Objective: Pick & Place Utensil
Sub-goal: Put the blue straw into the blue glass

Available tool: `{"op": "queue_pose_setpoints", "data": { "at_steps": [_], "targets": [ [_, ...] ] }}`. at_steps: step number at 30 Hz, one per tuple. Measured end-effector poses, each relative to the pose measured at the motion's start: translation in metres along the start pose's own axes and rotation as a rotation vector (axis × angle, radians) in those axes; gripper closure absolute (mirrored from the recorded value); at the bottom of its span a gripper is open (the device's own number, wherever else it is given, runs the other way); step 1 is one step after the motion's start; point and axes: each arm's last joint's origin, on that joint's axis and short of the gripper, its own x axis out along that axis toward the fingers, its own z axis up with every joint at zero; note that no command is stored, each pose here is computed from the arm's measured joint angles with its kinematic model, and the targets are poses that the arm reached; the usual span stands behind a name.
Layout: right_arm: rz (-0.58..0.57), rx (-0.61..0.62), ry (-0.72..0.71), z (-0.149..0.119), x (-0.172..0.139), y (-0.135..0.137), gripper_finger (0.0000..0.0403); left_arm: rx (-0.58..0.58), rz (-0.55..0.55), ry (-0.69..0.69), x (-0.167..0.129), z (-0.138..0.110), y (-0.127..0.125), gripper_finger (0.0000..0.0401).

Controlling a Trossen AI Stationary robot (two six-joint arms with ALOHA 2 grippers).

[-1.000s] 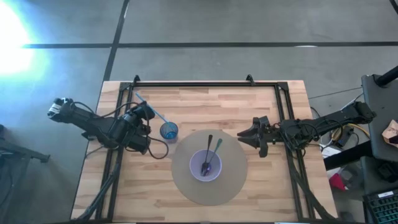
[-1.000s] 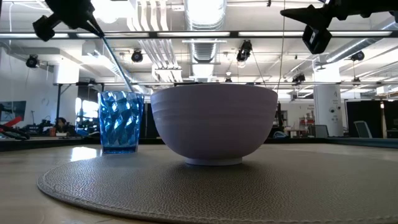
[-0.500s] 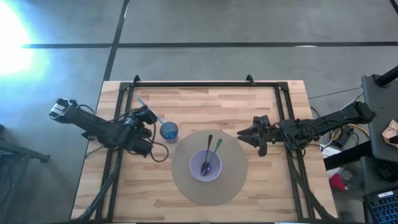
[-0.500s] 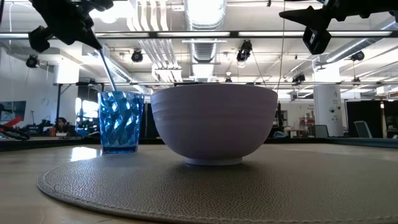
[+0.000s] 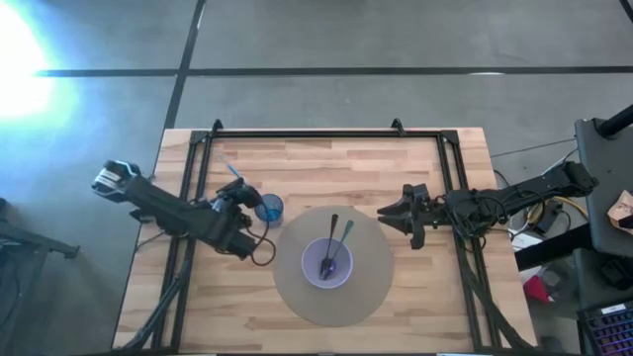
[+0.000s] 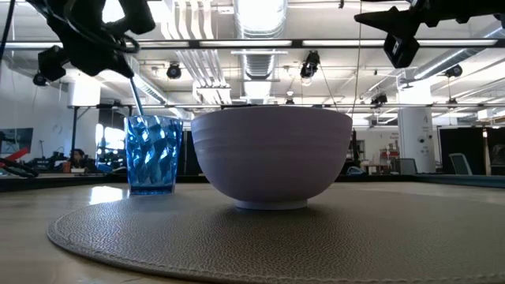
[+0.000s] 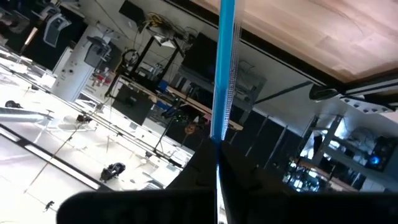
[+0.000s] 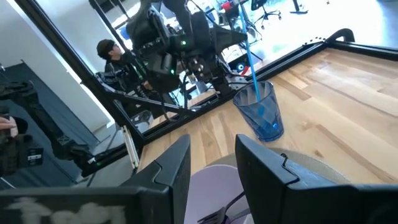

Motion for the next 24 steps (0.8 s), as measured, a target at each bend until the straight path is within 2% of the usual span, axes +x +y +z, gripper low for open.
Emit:
{"op": "queue_pose_setpoints", "data": {
  "at_steps": [5, 19, 24],
  "targets": [
    [0.002, 0.000, 0.001, 0.000, 0.000, 0.000, 0.0280, 0.041, -0.009, 0.016, 0.002, 0.014, 0.001, 0.0401],
    [0.003, -0.004, 0.002, 0.000, 0.000, 0.000, 0.0280, 0.004, -0.020, 0.037, 0.006, 0.030, 0.001, 0.0401],
    [0.003, -0.004, 0.002, 0.000, 0.000, 0.000, 0.0280, 0.002, -0.091, 0.004, 0.006, 0.031, -0.001, 0.0400]
  ]
}}
